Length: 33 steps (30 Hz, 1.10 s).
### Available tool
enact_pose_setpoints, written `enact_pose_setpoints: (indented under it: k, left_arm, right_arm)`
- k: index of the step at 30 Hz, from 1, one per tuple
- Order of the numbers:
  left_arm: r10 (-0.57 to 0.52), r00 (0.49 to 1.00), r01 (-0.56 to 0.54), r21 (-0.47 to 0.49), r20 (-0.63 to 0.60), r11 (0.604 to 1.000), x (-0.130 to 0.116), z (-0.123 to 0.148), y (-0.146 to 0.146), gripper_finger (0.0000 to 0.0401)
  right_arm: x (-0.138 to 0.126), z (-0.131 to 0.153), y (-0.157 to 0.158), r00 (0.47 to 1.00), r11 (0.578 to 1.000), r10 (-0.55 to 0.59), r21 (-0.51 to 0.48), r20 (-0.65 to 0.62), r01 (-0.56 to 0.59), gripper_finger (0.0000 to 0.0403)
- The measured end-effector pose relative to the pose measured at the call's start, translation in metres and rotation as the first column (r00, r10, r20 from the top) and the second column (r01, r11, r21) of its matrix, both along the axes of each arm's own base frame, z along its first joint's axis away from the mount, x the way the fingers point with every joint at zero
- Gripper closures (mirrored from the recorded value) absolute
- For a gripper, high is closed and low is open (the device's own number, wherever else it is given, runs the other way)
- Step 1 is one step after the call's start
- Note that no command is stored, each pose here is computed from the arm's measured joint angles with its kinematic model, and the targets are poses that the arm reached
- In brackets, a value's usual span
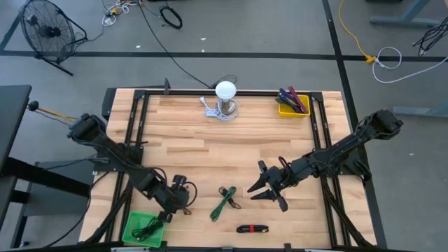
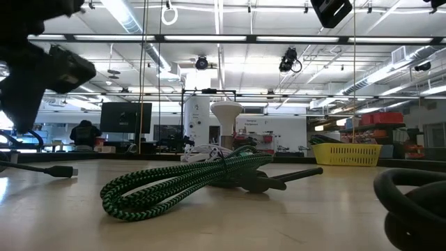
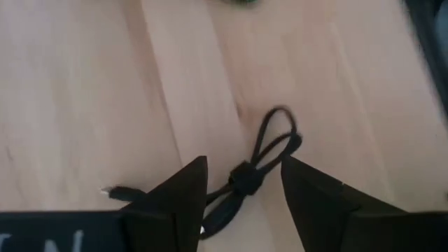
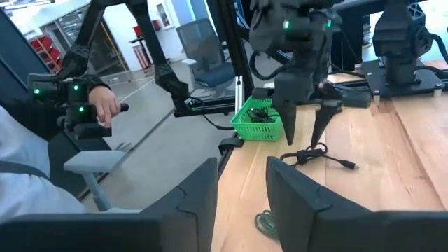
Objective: Pick & Place USB Port
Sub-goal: Put the black USB cable into the green bin
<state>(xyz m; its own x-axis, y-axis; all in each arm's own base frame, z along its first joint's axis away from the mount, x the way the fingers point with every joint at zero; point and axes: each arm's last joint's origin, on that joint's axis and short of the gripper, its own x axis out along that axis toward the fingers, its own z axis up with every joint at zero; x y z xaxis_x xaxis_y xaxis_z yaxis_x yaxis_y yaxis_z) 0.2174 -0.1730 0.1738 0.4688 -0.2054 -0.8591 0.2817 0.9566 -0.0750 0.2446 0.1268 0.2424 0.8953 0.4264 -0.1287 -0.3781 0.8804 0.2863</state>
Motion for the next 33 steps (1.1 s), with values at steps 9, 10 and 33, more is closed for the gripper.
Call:
enact_pose_setpoints:
  k: [9, 10, 33]
  left_arm:
    - [-0.058, 0.992, 0.061, 0.026, -0.109, 0.998, 0.011, -0.044, -0.012, 0.0211]
    - [-0.074, 0.991, 0.079, 0.041, -0.111, 0.996, 0.012, -0.046, -0.012, 0.0211]
    - [0.091, 0.987, -0.071, 0.141, -0.136, 0.987, 0.030, 0.000, -0.029, 0.0375]
  right_arm:
    - [0.000, 0.000, 0.000, 1.000, 1.000, 0.000, 0.001, 0.003, 0.000, 0.0282]
    - [0.000, 0.000, 0.000, 1.000, 1.000, 0.000, 0.001, 0.002, 0.000, 0.0282]
    - [0.000, -0.001, 0.000, 1.000, 1.000, 0.000, -0.005, -0.009, 0.000, 0.0282]
